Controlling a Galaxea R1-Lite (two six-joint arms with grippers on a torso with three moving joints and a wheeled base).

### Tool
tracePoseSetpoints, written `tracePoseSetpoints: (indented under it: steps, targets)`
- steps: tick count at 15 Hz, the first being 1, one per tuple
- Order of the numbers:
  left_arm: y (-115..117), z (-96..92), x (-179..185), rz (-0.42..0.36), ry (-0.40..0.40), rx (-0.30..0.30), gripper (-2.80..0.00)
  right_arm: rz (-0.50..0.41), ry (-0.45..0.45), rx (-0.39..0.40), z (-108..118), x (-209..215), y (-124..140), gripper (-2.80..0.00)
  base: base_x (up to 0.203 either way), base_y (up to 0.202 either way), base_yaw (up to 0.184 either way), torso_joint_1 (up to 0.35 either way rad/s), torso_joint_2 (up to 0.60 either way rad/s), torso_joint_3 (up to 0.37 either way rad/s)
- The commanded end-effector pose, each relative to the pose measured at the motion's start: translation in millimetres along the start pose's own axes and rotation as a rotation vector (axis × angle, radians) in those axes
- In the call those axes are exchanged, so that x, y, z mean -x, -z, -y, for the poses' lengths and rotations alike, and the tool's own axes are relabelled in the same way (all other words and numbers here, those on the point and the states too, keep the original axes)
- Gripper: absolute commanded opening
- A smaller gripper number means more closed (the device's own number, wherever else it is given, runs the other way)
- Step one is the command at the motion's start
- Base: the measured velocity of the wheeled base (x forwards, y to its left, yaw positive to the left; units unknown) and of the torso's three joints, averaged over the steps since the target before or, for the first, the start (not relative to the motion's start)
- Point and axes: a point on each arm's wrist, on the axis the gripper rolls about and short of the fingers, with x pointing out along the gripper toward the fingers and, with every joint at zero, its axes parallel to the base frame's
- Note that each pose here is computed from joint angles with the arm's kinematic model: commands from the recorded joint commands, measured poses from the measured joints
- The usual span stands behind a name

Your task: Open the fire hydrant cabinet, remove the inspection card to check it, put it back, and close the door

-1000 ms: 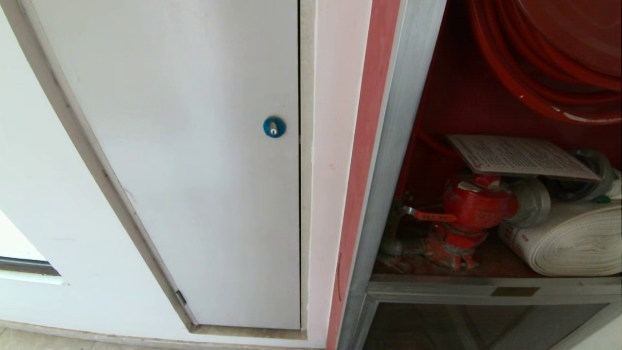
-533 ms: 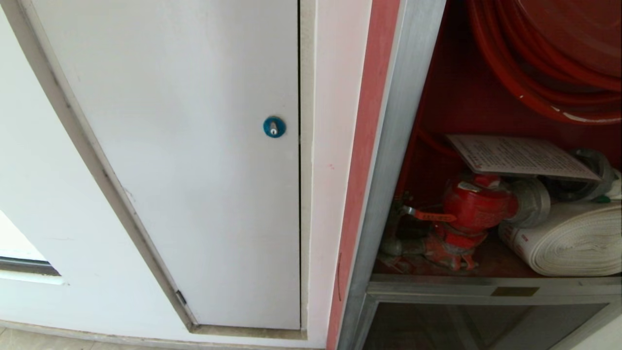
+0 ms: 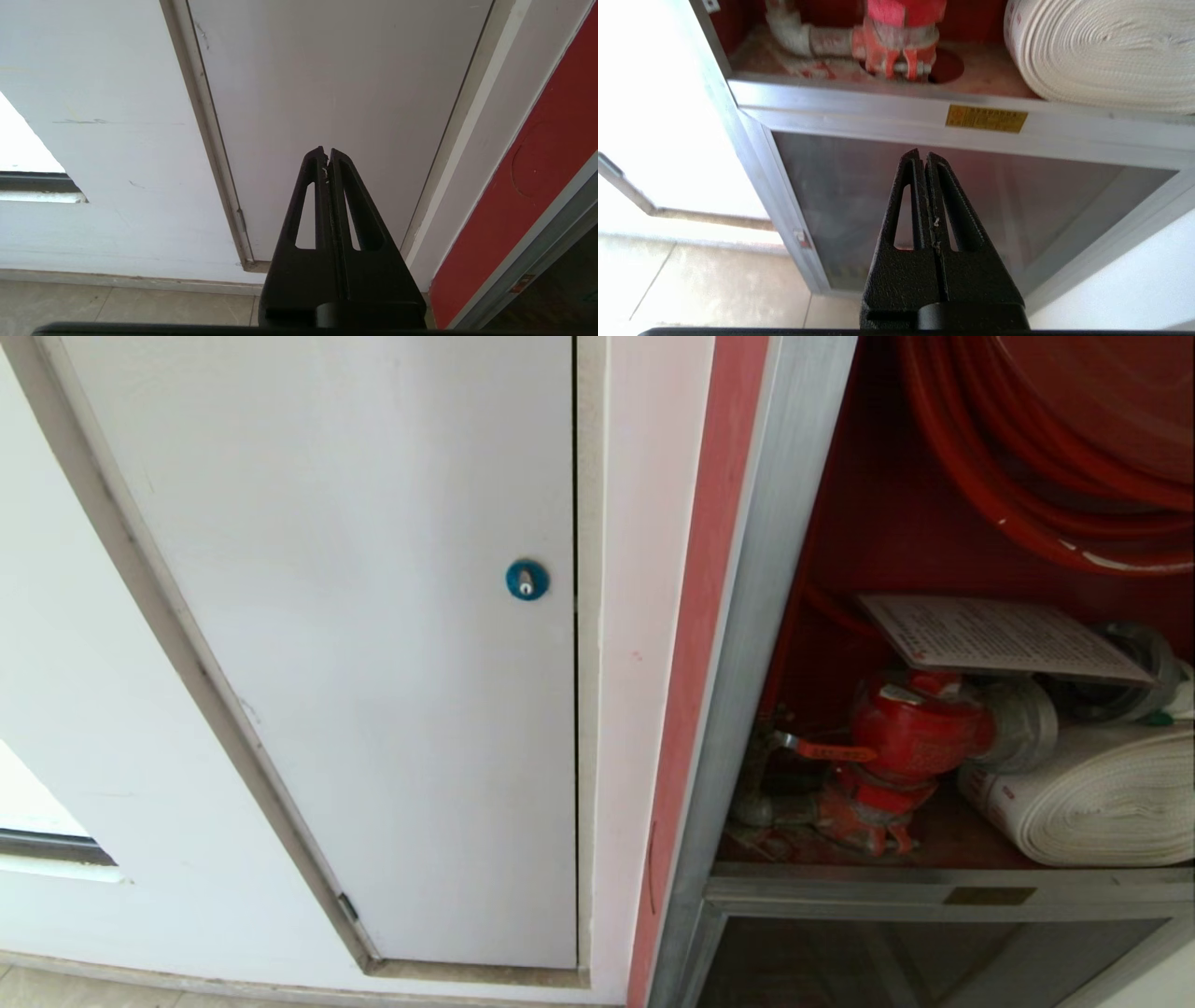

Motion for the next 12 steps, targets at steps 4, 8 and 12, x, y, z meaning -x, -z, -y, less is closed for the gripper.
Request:
tracePoseSetpoints:
  steps: [4,8,12]
  targets:
    - [5.5,0.0,-1.4,-0.02,0.0,0.0,-2.8,0.067,0.004,-0.026,0.0,4.4,2.2,-2.8,0.0,0.0,0.0,0.0,0.0,0.0]
    - [5.5,0.0,-1.3,-0.02,-0.001,0.0,-2.8,0.067,0.005,-0.032,0.0,4.4,2.2,-2.8,0.0,0.0,0.0,0.0,0.0,0.0]
    - [5.5,0.0,-1.3,-0.019,-0.001,0.0,-2.8,0.067,0.006,-0.05,0.1,4.4,2.2,-2.8,0.0,0.0,0.0,0.0,0.0,0.0]
